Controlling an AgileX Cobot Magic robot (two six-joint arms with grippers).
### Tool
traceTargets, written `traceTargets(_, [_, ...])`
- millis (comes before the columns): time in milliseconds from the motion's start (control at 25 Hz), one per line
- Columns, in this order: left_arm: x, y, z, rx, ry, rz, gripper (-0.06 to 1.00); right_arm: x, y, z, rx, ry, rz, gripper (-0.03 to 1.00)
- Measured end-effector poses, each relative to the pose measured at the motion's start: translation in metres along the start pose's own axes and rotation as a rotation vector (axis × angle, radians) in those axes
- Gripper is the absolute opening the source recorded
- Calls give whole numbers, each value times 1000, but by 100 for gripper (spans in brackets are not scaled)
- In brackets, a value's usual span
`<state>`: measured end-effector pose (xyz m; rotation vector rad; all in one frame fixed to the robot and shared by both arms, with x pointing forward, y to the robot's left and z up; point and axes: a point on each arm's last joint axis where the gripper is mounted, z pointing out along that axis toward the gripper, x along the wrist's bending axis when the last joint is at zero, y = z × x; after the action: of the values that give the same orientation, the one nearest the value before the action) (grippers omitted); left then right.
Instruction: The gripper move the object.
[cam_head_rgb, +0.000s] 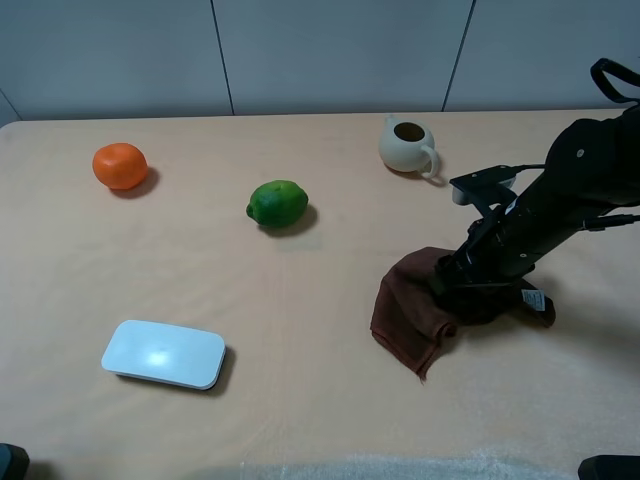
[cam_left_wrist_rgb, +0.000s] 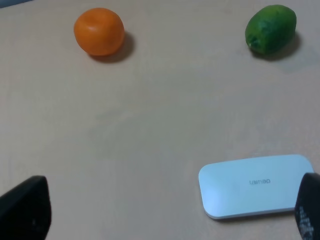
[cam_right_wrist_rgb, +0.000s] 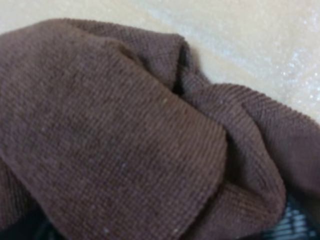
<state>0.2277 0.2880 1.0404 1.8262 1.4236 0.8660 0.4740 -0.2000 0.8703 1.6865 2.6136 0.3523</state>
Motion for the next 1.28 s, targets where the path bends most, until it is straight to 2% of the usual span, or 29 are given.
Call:
traceTargets(120, [0,0,0,0,0,0,99,0,-1,1,7,2,19,37])
traceTargets(400, [0,0,0,0,0,0,99,0,-1,2,12,5,44,2])
traceTargets(440, [0,0,0,0,0,0,99,0,-1,2,12,6,46,1])
traceTargets(1000, [0,0,0,0,0,0,99,1,-2,1,28,13,56,1])
traceTargets(1280, [0,0,0,0,0,0,99,5,0,-25,-34,24,95,1])
